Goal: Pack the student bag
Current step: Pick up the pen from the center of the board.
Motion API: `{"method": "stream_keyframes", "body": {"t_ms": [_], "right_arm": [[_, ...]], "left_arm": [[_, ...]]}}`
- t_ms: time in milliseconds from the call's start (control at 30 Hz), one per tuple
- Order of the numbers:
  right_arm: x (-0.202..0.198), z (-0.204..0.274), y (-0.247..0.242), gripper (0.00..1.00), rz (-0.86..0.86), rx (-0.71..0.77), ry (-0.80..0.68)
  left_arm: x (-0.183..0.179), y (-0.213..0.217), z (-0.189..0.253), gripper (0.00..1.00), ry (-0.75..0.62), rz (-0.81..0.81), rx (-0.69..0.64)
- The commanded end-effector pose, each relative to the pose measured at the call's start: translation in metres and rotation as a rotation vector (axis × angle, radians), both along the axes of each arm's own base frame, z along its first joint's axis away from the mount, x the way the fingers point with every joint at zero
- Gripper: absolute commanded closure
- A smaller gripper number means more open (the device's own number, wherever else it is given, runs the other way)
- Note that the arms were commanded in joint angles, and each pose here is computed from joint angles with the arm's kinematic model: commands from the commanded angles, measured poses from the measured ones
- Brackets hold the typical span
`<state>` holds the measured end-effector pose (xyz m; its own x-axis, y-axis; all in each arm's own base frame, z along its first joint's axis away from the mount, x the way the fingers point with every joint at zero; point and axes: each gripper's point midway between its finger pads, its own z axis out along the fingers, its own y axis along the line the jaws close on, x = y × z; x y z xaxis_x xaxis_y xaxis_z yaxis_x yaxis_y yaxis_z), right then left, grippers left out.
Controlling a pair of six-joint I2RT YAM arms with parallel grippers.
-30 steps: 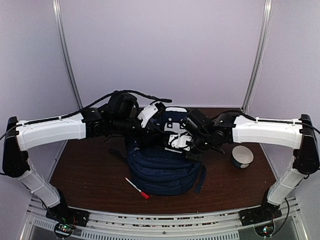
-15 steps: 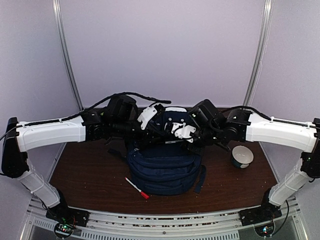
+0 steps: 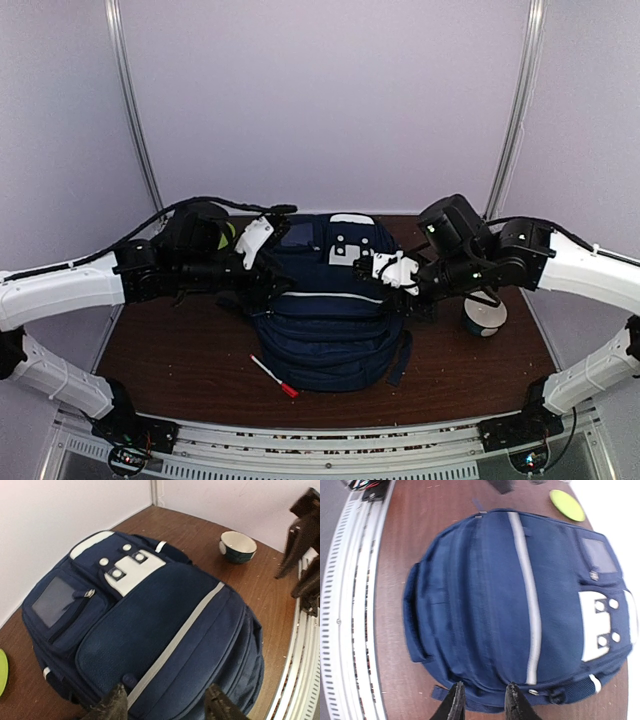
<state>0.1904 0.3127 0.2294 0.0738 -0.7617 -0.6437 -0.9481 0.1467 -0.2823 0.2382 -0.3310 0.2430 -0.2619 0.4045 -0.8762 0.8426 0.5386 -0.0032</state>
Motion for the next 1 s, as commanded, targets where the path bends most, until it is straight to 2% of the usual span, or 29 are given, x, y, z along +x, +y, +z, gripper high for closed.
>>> {"method": "stream_keyframes", "body": {"t_ms": [0, 67, 200, 333, 433, 567, 800, 967], "right_arm": [[-0.038, -0.034, 0.025, 0.71, 0.121, -0.057, 0.082], [-0.053, -0.047, 0.042, 0.72, 0.161, -0.096, 0.085], [-0.089, -0.063, 0.083, 0.76, 0.237, -0.127, 0.140], [-0.122, -0.091, 0.113, 0.80, 0.292, -0.188, 0.217], [-0.132, -0.113, 0.131, 0.82, 0.273, -0.237, 0.232], [-0.123, -0.145, 0.144, 0.83, 0.196, -0.313, 0.247], [-0.096, -0.172, 0.144, 0.82, 0.083, -0.371, 0.225], [-0.070, -0.186, 0.138, 0.71, -0.010, -0.393, 0.252]], "left_arm": [[0.010, 0.043, -0.030, 0.39, 0.020, 0.214, 0.077], [0.015, 0.058, -0.040, 0.36, 0.033, 0.291, 0.081], [0.022, 0.080, -0.053, 0.36, 0.074, 0.403, 0.074], [0.021, 0.088, -0.055, 0.36, 0.079, 0.438, 0.051], [0.020, 0.091, -0.054, 0.35, 0.077, 0.454, 0.022], [0.020, 0.089, -0.057, 0.35, 0.087, 0.462, -0.011], [0.017, 0.086, -0.071, 0.36, 0.120, 0.451, -0.018], [0.015, 0.087, -0.078, 0.36, 0.132, 0.454, -0.024]]}}
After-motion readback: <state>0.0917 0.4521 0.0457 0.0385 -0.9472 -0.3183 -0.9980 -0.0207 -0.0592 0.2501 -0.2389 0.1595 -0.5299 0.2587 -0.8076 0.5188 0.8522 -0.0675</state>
